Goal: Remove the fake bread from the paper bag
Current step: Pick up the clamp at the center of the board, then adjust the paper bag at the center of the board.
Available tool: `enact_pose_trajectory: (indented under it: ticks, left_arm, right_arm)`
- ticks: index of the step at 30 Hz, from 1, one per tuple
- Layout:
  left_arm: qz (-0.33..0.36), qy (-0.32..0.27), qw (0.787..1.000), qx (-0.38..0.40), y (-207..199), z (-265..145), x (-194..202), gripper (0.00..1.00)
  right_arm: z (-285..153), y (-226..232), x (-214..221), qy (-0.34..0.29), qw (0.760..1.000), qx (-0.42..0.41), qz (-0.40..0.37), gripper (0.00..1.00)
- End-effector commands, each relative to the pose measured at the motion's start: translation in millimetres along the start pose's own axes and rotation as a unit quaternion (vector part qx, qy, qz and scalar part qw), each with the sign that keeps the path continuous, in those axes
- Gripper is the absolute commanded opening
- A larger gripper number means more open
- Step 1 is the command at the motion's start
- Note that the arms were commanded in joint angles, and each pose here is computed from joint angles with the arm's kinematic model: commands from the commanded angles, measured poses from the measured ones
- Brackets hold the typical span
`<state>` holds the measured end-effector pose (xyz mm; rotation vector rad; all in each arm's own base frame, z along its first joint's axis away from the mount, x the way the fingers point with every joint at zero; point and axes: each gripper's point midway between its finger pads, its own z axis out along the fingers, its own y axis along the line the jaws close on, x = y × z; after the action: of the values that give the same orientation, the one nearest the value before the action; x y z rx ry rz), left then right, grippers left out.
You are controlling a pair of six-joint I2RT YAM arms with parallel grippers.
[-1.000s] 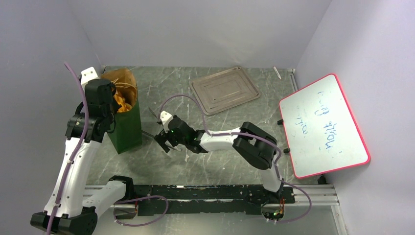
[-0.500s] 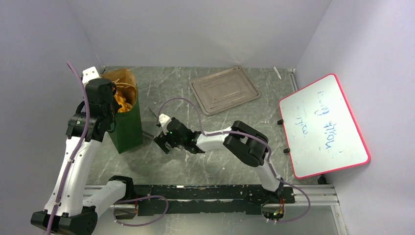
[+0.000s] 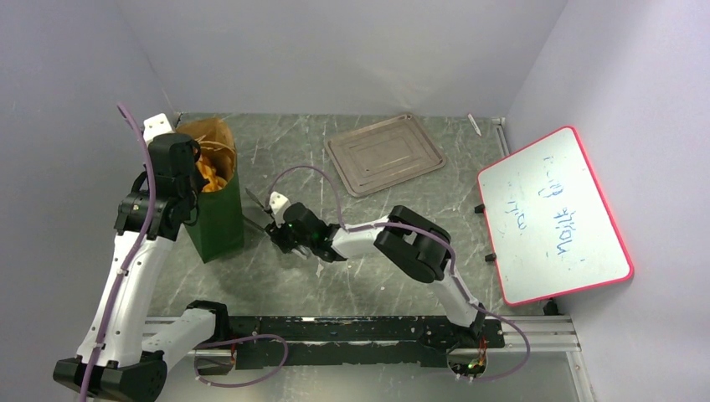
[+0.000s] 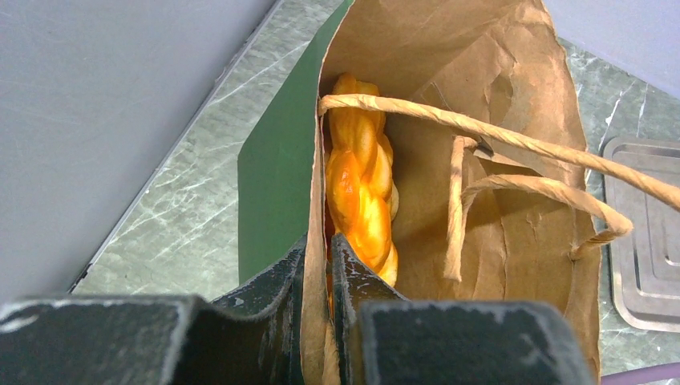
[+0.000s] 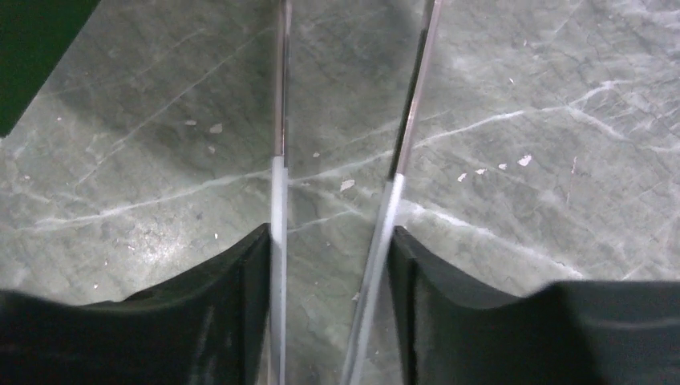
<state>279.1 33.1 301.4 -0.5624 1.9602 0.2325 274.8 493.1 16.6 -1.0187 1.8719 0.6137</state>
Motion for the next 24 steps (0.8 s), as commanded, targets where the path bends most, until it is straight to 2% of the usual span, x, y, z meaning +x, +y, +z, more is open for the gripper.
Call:
enact_pose_trajectory:
  ticks: [1, 3, 7, 16, 24]
  left_arm:
    - [-0.017, -0.027, 0.999, 0.012, -7.0, 1.2, -13.1, 0.07]
    - [-0.018, -0.025, 0.999, 0.014, -8.0, 2.5, -10.7, 0.07]
    - [-0.022, -0.019, 0.999, 0.017, -10.1, 5.8, -4.5, 0.07]
    - [-0.014, -0.014, 0.999, 0.034, -18.8, 13.0, 1.7, 0.07]
    - [0.005, -0.009, 0.992, 0.123, -53.2, 21.2, 13.8, 0.07]
  right_arm:
    - [0.1, -4.7, 54.5, 0.071, 0.997, -0.011, 0.02, 0.39]
    - [-3.4, -6.3, 56.3, 0.073, 0.997, -0.015, 0.036, 0.31]
    - [-14.1, -7.8, 55.6, 0.073, 0.995, -0.023, 0.065, 0.25]
    - [-54.4, -33.0, 30.3, 0.068, 0.992, 0.032, 0.099, 0.24]
    - [-108.3, -69.4, 31.6, 0.09, 0.981, 0.108, 0.136, 0.22]
